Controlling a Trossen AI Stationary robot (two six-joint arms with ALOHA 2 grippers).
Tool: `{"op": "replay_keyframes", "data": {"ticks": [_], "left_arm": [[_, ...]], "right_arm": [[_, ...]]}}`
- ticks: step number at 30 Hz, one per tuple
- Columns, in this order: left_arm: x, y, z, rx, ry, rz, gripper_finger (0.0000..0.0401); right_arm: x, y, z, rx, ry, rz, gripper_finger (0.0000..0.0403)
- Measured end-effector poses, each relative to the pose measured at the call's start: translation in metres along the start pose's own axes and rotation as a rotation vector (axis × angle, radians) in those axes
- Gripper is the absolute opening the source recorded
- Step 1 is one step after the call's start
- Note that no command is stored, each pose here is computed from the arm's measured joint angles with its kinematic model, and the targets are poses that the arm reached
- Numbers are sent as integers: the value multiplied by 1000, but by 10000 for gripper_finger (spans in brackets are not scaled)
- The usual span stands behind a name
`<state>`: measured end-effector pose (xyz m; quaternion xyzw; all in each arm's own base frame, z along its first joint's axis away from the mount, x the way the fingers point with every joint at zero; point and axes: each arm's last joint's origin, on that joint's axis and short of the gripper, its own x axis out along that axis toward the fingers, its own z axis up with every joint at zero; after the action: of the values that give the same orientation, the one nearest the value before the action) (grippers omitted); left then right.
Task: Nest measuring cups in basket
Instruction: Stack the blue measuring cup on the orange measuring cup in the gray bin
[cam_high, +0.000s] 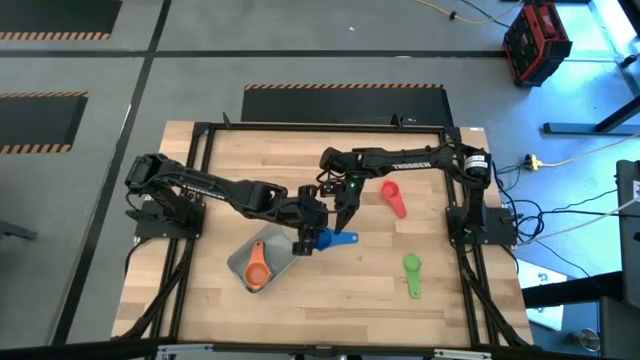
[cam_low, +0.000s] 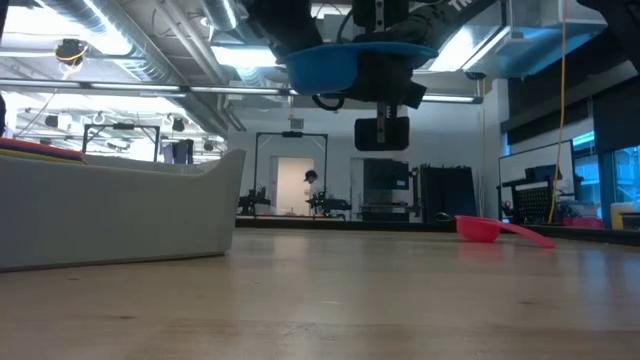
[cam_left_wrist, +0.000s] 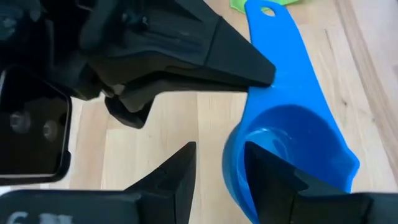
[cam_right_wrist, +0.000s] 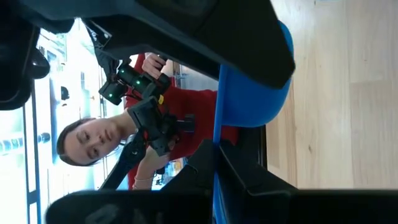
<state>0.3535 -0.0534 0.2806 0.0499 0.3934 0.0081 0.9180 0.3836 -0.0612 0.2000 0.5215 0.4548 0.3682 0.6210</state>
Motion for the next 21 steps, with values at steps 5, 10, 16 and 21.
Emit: {"op": "replay_keyframes", "data": {"ticks": [5, 10, 16, 21], "left_arm": [[0, 0, 0, -7, 2, -2, 123], [0, 0, 0, 2, 2, -1, 87], [0, 0, 0, 1, 2, 3, 15], [0, 0, 0, 2, 3, 3, 13]], "right_arm": [[0, 0, 0, -3, 0, 0, 12], [0, 0, 0, -4, -1, -1, 12], [0, 0, 1, -9, -3, -2, 12], [0, 0, 1, -5, -7, -12, 12]]}}
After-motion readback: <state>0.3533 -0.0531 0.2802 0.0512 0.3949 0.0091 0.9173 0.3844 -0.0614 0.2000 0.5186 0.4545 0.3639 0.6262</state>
